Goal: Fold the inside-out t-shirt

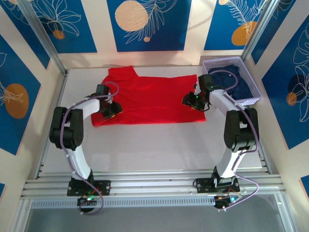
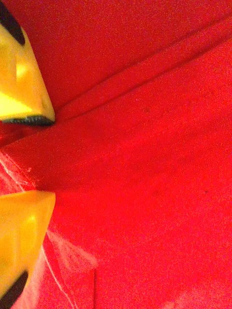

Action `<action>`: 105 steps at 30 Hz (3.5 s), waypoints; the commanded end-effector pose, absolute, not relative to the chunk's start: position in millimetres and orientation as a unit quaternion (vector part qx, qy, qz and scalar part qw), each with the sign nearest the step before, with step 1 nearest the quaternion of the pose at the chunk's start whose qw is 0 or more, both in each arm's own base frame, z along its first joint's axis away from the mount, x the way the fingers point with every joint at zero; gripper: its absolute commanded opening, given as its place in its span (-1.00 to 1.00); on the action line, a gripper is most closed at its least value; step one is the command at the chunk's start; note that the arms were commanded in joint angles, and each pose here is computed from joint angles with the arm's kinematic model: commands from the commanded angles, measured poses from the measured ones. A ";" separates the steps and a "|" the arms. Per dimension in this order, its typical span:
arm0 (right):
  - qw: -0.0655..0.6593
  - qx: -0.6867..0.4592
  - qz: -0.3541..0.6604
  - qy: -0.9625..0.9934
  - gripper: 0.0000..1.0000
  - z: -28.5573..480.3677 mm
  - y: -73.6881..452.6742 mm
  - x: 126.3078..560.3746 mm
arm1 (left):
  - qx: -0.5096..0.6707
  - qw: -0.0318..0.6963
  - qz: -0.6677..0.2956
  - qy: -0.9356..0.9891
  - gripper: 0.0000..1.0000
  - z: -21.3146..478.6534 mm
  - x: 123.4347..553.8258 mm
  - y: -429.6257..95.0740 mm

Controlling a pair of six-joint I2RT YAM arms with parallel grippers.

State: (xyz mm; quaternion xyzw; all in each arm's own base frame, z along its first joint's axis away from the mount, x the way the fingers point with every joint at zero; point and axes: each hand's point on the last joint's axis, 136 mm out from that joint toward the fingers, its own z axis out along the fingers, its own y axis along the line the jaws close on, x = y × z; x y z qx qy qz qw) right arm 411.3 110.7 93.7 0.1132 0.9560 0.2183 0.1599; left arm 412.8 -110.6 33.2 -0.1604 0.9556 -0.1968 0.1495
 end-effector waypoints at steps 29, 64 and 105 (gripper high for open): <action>0.169 0.116 0.235 0.950 -0.07 100.7 106.1 402.3 | -0.084 0.224 -0.219 0.946 -0.10 87.9 566.6 -171.5; -0.010 0.157 -0.025 0.987 -0.28 8.1 0.5 324.3 | -0.239 0.169 -0.112 0.950 0.13 13.4 333.8 -17.9; -0.001 0.158 0.008 0.987 -0.18 30.0 27.7 269.6 | -0.217 0.172 -0.160 0.947 0.19 27.3 247.0 -61.8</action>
